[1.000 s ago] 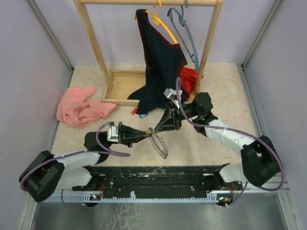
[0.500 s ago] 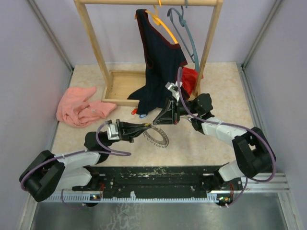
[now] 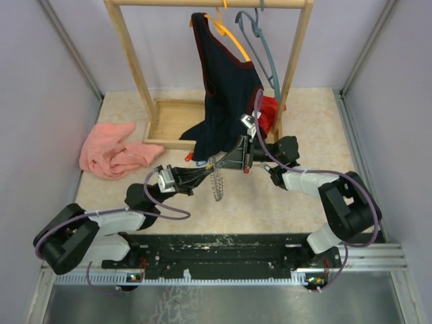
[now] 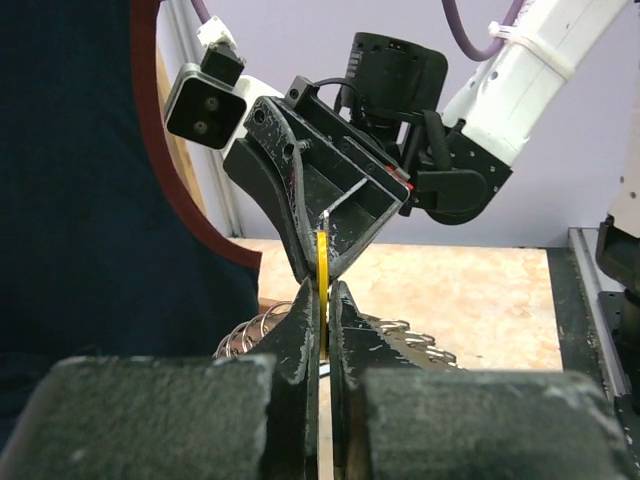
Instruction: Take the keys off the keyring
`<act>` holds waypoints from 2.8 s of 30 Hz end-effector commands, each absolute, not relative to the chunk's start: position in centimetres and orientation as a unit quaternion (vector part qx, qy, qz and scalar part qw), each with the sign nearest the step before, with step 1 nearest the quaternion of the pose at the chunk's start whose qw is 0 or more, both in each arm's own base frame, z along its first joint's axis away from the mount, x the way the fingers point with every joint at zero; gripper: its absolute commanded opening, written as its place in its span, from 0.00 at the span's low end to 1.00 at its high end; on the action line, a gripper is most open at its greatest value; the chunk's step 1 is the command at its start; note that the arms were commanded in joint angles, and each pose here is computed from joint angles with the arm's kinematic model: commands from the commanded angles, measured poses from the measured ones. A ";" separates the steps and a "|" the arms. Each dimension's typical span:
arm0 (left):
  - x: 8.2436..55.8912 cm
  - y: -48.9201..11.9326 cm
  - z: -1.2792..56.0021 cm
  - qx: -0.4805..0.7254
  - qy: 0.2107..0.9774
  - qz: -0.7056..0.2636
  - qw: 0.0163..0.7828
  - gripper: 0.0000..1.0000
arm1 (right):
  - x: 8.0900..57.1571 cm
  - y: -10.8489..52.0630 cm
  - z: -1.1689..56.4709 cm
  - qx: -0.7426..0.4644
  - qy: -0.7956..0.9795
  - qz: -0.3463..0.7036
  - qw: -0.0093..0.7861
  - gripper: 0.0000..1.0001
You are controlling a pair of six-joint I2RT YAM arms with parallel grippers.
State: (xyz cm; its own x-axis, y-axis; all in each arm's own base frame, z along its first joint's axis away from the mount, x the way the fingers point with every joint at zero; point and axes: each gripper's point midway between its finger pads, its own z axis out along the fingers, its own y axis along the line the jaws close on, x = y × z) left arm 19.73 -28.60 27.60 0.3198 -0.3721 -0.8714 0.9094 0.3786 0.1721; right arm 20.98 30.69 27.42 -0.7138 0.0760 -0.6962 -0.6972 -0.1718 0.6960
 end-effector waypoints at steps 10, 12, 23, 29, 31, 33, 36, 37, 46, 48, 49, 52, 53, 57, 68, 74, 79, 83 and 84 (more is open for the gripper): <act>20.7 -27.0 34.3 0.275 0.289 -0.403 0.824 0.00 | 23.5 29.8 28.7 -0.147 0.577 0.748 0.294 0.00; 20.7 -26.8 34.4 0.268 0.292 -0.403 0.825 0.00 | 24.2 29.5 28.3 -0.124 0.586 0.745 0.293 0.00; 21.0 -25.4 36.0 0.218 0.294 -0.415 0.833 0.00 | 24.2 29.2 28.5 -0.143 0.578 0.741 0.310 0.00; 20.6 -24.7 36.9 0.204 0.288 -0.423 0.834 0.00 | 23.9 29.2 28.5 -0.180 0.567 0.730 0.337 0.00; 20.7 -24.6 37.0 0.201 0.293 -0.426 0.832 0.00 | 23.6 29.2 28.7 -0.201 0.560 0.725 0.348 0.00; 20.8 -24.8 37.1 0.203 0.300 -0.430 0.827 0.00 | 23.3 29.2 28.9 -0.224 0.552 0.718 0.359 0.00; 21.1 -25.4 37.2 0.208 0.317 -0.437 0.816 0.00 | 22.9 29.2 29.3 -0.256 0.539 0.711 0.373 0.00; 21.1 -25.5 37.3 0.209 0.321 -0.440 0.812 0.00 | 22.7 29.1 29.5 -0.263 0.535 0.709 0.376 0.00; 21.6 -26.9 36.6 0.231 0.360 -0.450 0.784 0.00 | 21.7 29.0 30.1 -0.323 0.508 0.693 0.397 0.00; 21.5 -27.2 36.3 0.243 0.365 -0.451 0.778 0.00 | 21.1 28.9 30.2 -0.367 0.491 0.678 0.405 0.00; 21.5 -27.4 36.2 0.250 0.366 -0.452 0.774 0.00 | 20.8 28.9 30.4 -0.391 0.481 0.667 0.413 0.05; 21.1 -27.8 36.0 0.266 0.369 -0.458 0.764 0.00 | 20.6 28.8 30.3 -0.454 0.466 0.625 0.430 0.21; 21.0 -27.9 36.1 0.269 0.368 -0.460 0.762 0.00 | 21.0 28.8 30.2 -0.468 0.469 0.606 0.440 0.28; 20.6 -28.1 36.0 0.280 0.368 -0.475 0.749 0.00 | 23.0 28.6 28.7 -0.532 0.497 0.518 0.450 0.42; 19.4 -29.6 35.6 0.319 0.357 -0.517 0.709 0.00 | 23.5 28.9 28.6 -0.635 0.406 0.449 0.479 0.44; 19.3 -30.0 35.2 0.330 0.357 -0.524 0.699 0.00 | 22.5 29.3 28.3 -0.641 0.387 0.465 0.472 0.35; 19.4 -30.2 35.0 0.332 0.358 -0.529 0.694 0.00 | 21.9 29.1 28.2 -0.644 0.383 0.468 0.469 0.26; 19.5 -30.2 34.8 0.331 0.359 -0.530 0.693 0.00 | 21.3 28.9 28.2 -0.651 0.376 0.466 0.467 0.25; 19.6 -30.2 34.8 0.331 0.360 -0.530 0.693 0.00 | 21.2 28.8 28.2 -0.651 0.376 0.467 0.465 0.25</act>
State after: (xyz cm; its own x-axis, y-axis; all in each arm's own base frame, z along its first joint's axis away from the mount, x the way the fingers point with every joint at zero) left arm 20.01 -30.59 32.05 0.1252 -0.4386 -0.8899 0.9732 0.2286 0.0242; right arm 22.57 28.78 25.78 0.1905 -0.1199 -0.9744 -0.9584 -0.2375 -0.1581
